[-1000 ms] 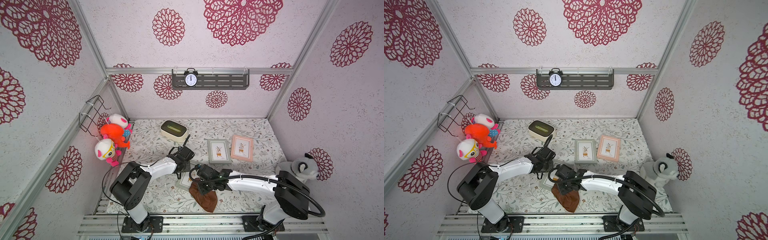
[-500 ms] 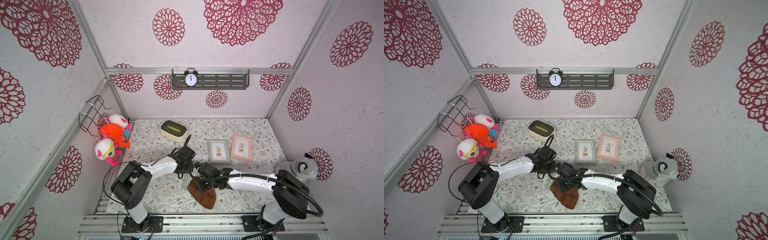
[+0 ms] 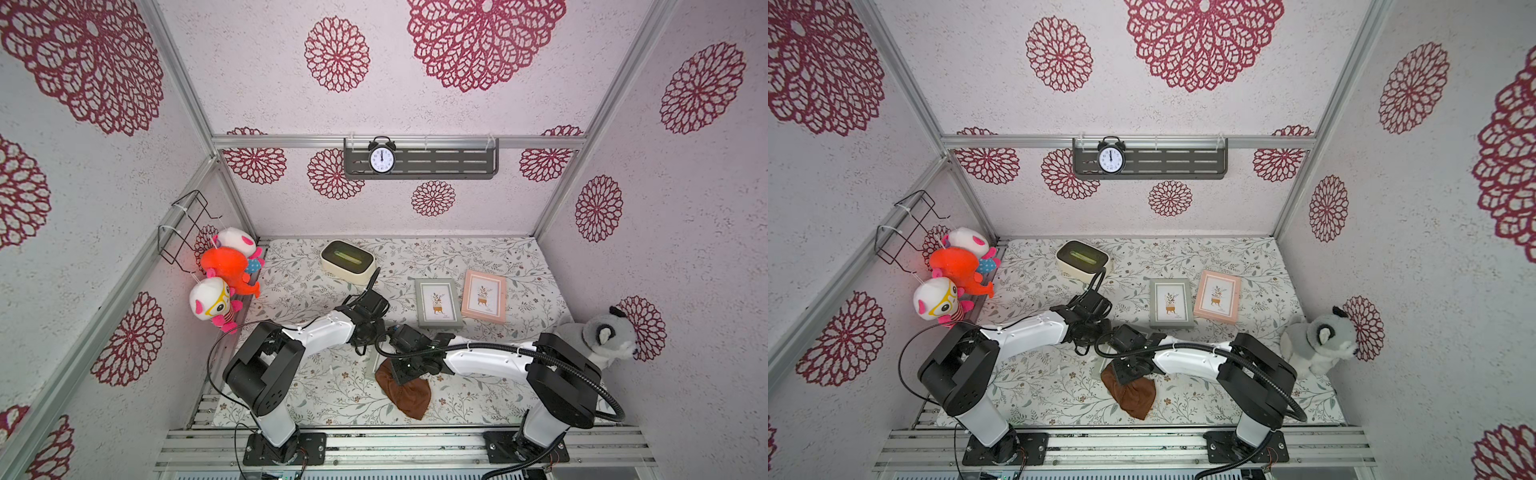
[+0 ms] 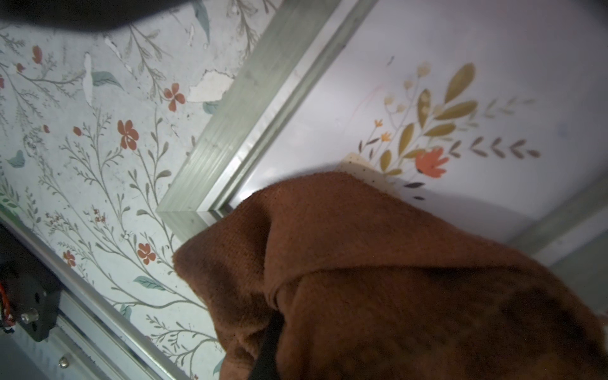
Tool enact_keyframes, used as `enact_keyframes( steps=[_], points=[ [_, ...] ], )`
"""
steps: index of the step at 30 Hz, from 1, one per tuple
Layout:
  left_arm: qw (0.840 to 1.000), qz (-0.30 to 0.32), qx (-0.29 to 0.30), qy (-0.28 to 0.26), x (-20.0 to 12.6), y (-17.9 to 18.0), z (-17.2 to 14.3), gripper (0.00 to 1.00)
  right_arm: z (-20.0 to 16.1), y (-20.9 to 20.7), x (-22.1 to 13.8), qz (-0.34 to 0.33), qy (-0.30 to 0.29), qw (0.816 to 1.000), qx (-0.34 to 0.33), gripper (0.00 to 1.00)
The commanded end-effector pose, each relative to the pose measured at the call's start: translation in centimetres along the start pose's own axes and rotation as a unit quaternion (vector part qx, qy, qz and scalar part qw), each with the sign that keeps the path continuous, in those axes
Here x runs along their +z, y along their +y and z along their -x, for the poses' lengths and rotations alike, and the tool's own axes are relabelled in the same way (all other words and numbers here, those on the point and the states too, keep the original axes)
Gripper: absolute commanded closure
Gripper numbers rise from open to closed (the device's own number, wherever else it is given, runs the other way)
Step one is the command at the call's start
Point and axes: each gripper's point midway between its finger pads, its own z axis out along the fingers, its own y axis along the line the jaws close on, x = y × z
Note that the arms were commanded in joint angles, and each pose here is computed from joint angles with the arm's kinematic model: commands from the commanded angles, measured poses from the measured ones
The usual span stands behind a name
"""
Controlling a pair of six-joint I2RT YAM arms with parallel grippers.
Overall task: Wipe the picture frame with a cloth
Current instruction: Wipe the dirt from the picture frame.
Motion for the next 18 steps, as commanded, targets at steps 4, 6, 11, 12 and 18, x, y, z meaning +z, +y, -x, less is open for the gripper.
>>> enact_keyframes(
  steps=[4,6,11,12,18],
  points=[
    [0.981,0.056,0.029,0.182,2.9,3.3,-10.3,0.94,-3.8,-1.6,0.0,-0.01,0.018,0.999,-0.024,1.0],
    [0.981,0.056,0.03,0.183,2.9,3.1,-10.3,0.94,-3.4,-1.0,-0.3,0.006,0.006,1.0,-0.026,1.0],
    [0.982,0.059,0.039,0.177,2.6,3.1,-9.9,0.94,-1.4,0.8,0.3,0.029,-0.012,0.999,-0.039,1.0],
    [0.983,0.06,0.04,0.17,2.3,3.2,-9.7,0.92,-1.2,0.6,0.4,0.022,-0.015,0.999,-0.041,1.0],
    [0.992,0.061,0.012,0.112,-0.3,4.3,-7.7,0.76,0.5,-1.2,-2.1,0.021,-0.058,0.998,-0.012,1.0]
  ],
)
